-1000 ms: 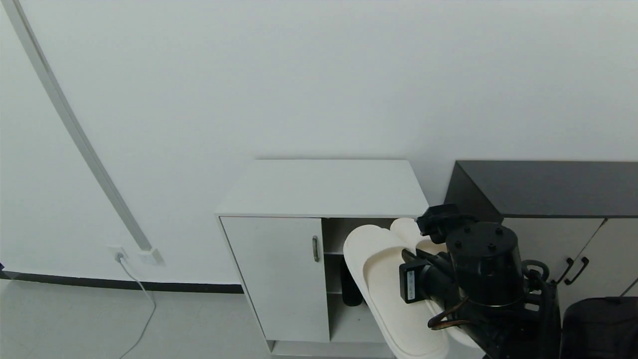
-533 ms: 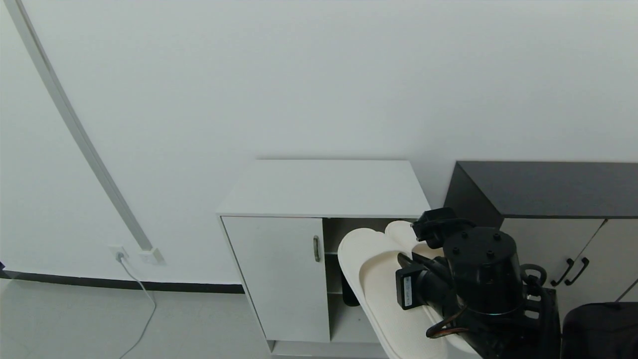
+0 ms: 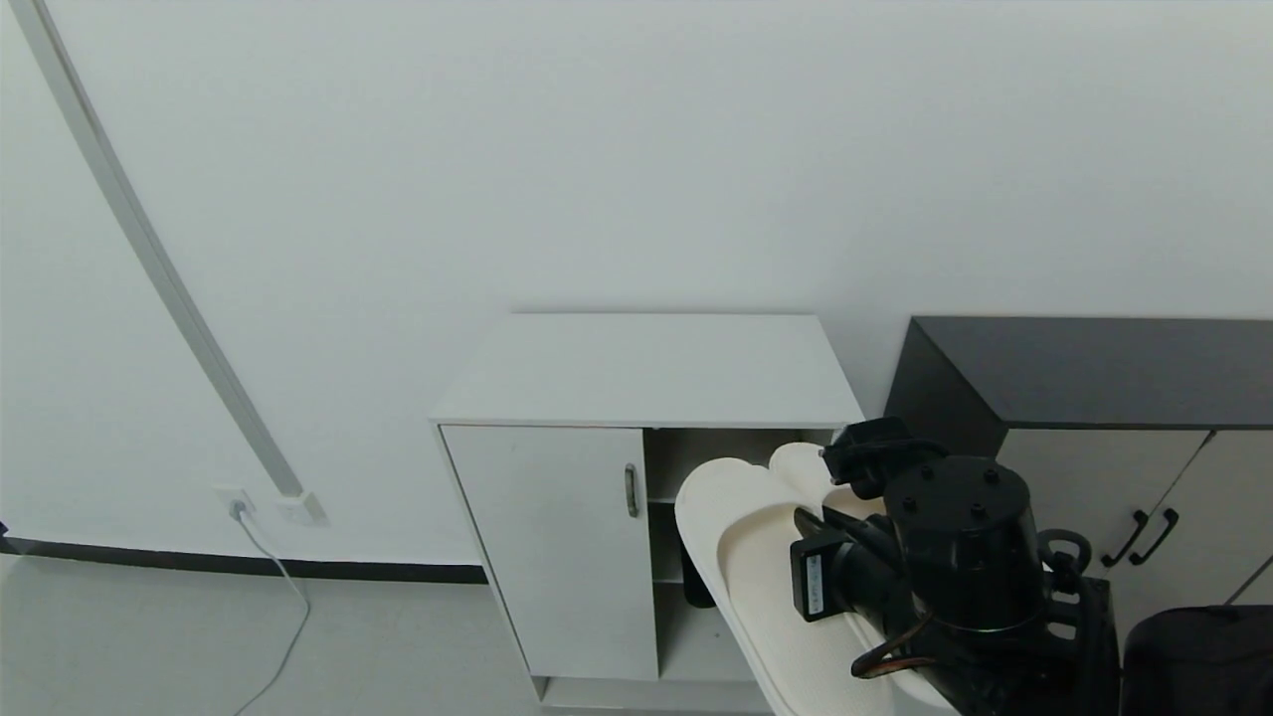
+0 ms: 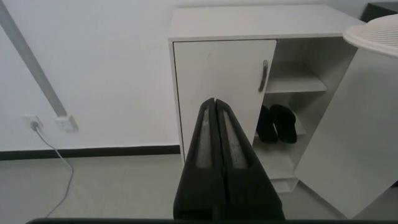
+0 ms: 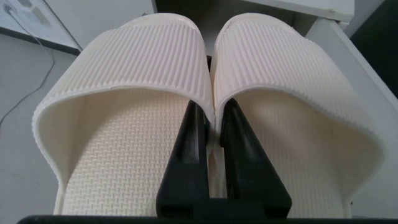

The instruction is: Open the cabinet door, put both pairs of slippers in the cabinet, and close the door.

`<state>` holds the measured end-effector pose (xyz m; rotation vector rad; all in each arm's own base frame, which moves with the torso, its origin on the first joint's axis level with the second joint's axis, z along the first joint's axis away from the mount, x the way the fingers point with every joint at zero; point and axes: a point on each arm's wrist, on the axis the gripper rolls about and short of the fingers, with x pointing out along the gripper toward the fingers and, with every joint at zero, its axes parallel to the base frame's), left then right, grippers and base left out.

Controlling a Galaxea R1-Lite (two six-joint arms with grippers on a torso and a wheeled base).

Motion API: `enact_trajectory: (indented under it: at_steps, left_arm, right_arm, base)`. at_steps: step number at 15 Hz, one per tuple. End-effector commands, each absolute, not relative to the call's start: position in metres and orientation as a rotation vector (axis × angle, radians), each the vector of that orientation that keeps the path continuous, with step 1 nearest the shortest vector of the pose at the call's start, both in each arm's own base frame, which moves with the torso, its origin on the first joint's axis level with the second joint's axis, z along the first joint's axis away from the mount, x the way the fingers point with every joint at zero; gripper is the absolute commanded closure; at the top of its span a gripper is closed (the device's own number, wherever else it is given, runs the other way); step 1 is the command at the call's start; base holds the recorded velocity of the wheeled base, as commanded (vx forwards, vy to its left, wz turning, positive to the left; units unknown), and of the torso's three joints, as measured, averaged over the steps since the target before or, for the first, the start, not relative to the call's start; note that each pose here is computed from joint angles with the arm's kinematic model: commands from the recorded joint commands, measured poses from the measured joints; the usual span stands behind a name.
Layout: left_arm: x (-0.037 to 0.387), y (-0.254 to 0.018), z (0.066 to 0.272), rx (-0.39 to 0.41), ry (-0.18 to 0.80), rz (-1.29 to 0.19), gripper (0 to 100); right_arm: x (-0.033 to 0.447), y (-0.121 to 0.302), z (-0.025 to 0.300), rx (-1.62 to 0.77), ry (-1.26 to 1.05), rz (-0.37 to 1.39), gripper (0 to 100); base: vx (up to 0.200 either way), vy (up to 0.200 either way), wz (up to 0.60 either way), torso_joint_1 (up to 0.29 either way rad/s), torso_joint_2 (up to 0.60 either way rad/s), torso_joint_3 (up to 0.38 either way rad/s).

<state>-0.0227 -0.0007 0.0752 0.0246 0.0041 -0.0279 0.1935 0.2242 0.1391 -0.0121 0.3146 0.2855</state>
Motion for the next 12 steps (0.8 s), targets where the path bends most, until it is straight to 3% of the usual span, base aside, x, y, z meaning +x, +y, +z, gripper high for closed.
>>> enact_trajectory:
  at_steps: [1, 12]
  left_arm:
    - [-0.0227, -0.0007, 0.0752, 0.024, 0.004, -0.028, 100]
    - [-0.0227, -0.0007, 0.0752, 0.024, 0.004, -0.028, 100]
  right_arm:
    - [0.1937, 0.2246, 0.1381, -0.016, 0.316, 0.284, 100]
    - [0.1929, 0.2237, 0.1354, -0.023, 0.325, 0.286, 100]
  base:
    - [0.000, 0.000, 0.00, -0.159, 0.35, 0.188]
    - [0.000, 0.000, 0.00, -0.182, 0.42, 0.231]
